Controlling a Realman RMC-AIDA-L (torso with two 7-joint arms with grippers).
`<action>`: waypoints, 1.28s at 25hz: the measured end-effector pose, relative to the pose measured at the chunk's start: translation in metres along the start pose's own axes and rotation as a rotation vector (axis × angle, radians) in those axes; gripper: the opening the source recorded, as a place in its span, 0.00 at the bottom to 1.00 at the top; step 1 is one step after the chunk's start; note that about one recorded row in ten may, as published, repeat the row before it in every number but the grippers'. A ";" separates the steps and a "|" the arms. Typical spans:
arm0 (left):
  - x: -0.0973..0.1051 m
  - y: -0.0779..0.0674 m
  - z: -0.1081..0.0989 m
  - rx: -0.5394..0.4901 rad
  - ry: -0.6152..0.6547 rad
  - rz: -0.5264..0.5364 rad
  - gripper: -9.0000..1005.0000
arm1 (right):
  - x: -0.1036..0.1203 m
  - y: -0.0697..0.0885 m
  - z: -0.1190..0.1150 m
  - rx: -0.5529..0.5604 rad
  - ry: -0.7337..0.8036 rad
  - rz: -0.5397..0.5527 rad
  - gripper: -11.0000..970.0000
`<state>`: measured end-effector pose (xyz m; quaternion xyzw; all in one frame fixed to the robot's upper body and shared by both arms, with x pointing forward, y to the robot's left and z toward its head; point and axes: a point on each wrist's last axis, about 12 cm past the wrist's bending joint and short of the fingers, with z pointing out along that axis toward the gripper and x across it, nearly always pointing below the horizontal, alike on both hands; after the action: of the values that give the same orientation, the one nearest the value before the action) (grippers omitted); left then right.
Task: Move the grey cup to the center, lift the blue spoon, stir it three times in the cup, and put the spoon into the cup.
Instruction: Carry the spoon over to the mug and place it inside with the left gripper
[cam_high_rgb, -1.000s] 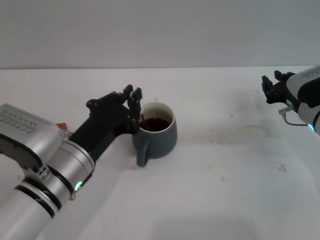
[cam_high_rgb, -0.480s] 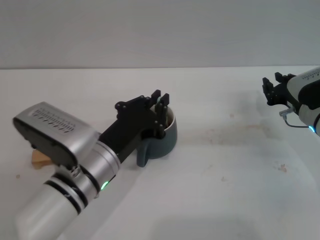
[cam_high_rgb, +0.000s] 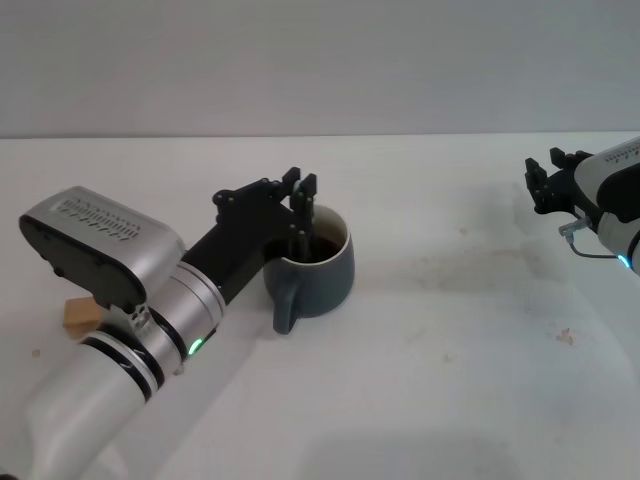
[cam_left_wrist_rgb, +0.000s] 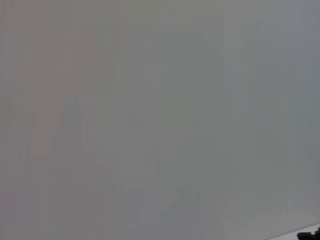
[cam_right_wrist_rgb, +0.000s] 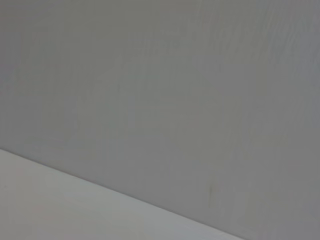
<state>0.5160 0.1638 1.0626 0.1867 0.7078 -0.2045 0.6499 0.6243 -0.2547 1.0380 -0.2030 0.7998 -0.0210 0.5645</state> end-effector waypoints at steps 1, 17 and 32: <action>0.000 0.002 0.000 -0.005 0.001 0.000 0.14 | 0.000 0.000 0.000 -0.001 -0.001 0.000 0.32; -0.005 0.002 -0.030 -0.026 -0.008 -0.054 0.14 | -0.006 0.002 0.003 -0.012 -0.014 -0.036 0.32; -0.002 -0.022 -0.003 0.056 -0.003 -0.025 0.14 | -0.006 0.003 0.003 -0.013 -0.014 -0.041 0.32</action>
<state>0.5017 0.1465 1.0657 0.1959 0.7032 -0.2325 0.6428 0.6275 -0.2494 1.0418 -0.2234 0.7916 -0.0258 0.5681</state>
